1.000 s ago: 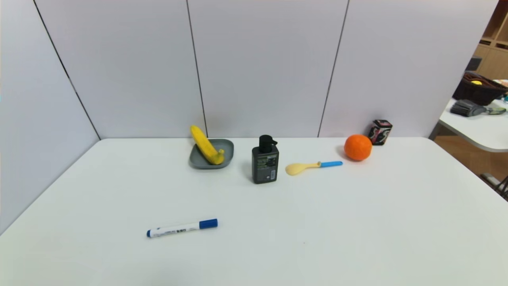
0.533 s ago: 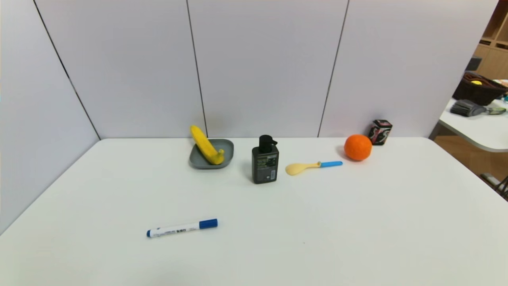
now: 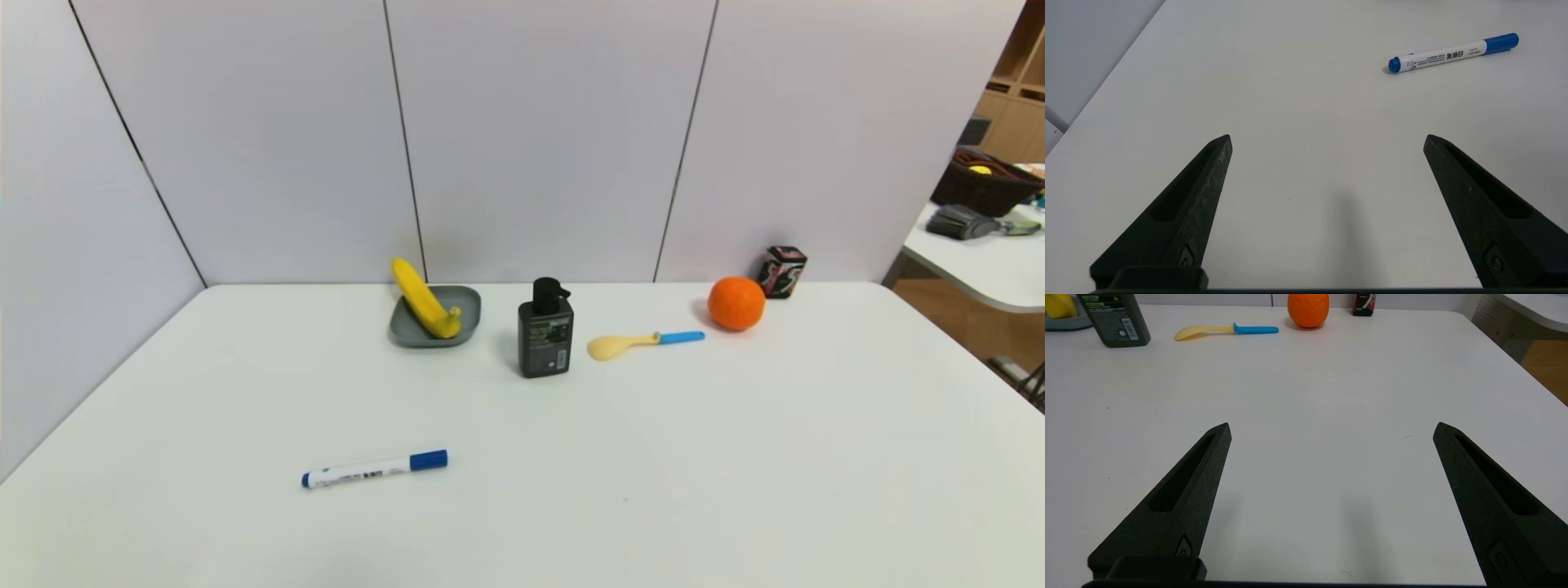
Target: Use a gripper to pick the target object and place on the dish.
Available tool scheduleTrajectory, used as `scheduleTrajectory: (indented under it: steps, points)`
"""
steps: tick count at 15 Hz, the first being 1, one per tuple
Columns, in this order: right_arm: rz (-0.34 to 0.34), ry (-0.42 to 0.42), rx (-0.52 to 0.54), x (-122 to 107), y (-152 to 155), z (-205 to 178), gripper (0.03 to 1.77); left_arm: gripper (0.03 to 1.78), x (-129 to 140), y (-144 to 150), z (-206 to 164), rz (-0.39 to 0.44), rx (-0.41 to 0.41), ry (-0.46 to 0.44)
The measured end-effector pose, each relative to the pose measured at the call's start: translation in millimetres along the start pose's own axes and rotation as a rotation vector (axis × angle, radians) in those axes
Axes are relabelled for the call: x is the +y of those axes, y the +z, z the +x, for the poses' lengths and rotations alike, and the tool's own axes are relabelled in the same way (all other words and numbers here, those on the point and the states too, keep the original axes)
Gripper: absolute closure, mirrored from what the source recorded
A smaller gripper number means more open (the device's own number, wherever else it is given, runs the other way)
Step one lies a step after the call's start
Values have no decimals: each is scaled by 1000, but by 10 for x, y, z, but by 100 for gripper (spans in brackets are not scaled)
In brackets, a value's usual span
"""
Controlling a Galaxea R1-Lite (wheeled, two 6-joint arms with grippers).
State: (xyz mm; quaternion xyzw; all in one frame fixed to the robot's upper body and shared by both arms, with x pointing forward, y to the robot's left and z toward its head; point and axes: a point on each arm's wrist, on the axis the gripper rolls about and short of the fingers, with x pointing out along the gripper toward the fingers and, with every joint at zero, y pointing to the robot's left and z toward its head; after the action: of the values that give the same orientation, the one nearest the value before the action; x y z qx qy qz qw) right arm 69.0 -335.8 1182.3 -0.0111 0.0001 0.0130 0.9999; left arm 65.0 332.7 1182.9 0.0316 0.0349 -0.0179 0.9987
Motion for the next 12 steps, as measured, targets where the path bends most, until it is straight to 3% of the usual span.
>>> scheduleTrajectory:
  steps: [4, 7, 12]
  points:
    - [-3, 0, 0, 0, 0, 0, 9, 12, 1, 10, 7, 2, -20, 0]
    - [-4, 0, 0, 0, 0, 0, 9, 12, 2, 25, 31, 2, -82, 4]
    - [14, -2, 0, 0, 0, 0, 9, 12, 1, 1, 40, -4, -74, 4]
